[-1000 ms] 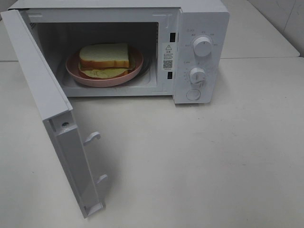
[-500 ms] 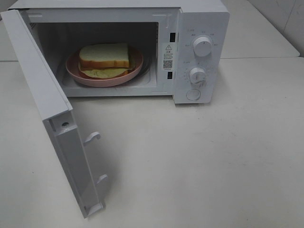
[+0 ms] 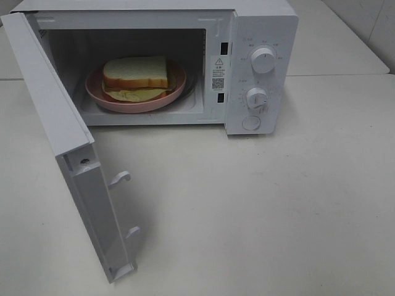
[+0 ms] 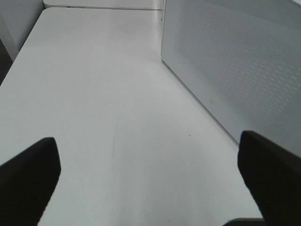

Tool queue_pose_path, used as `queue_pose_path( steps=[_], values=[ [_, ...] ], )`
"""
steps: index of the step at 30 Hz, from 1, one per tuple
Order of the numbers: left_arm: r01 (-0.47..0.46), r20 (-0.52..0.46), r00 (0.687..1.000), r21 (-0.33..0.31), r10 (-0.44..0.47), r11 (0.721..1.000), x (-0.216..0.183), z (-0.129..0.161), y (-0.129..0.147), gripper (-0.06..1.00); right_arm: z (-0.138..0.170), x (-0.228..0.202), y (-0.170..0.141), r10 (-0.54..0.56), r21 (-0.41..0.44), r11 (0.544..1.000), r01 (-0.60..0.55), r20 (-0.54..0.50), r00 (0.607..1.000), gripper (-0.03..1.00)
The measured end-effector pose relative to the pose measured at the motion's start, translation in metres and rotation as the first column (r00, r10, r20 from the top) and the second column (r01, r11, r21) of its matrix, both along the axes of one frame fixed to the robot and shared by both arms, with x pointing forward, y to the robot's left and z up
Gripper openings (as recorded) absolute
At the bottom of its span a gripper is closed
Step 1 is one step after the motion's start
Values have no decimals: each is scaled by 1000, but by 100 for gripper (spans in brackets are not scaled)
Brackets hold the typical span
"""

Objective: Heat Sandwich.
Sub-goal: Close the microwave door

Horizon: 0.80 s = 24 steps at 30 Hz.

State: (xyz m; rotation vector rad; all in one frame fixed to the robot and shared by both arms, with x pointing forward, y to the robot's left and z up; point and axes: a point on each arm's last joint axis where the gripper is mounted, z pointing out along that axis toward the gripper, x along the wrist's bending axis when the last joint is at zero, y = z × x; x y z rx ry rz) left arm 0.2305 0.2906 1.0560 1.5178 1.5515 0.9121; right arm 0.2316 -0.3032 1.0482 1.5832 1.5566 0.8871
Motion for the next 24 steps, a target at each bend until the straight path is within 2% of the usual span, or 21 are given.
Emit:
queue_pose_path(
  steps=[24],
  values=[
    [0,0,1000,0,0,1000,0,0,0,97,0,0,0,0,0,1000,0,1,1000,75]
  ],
)
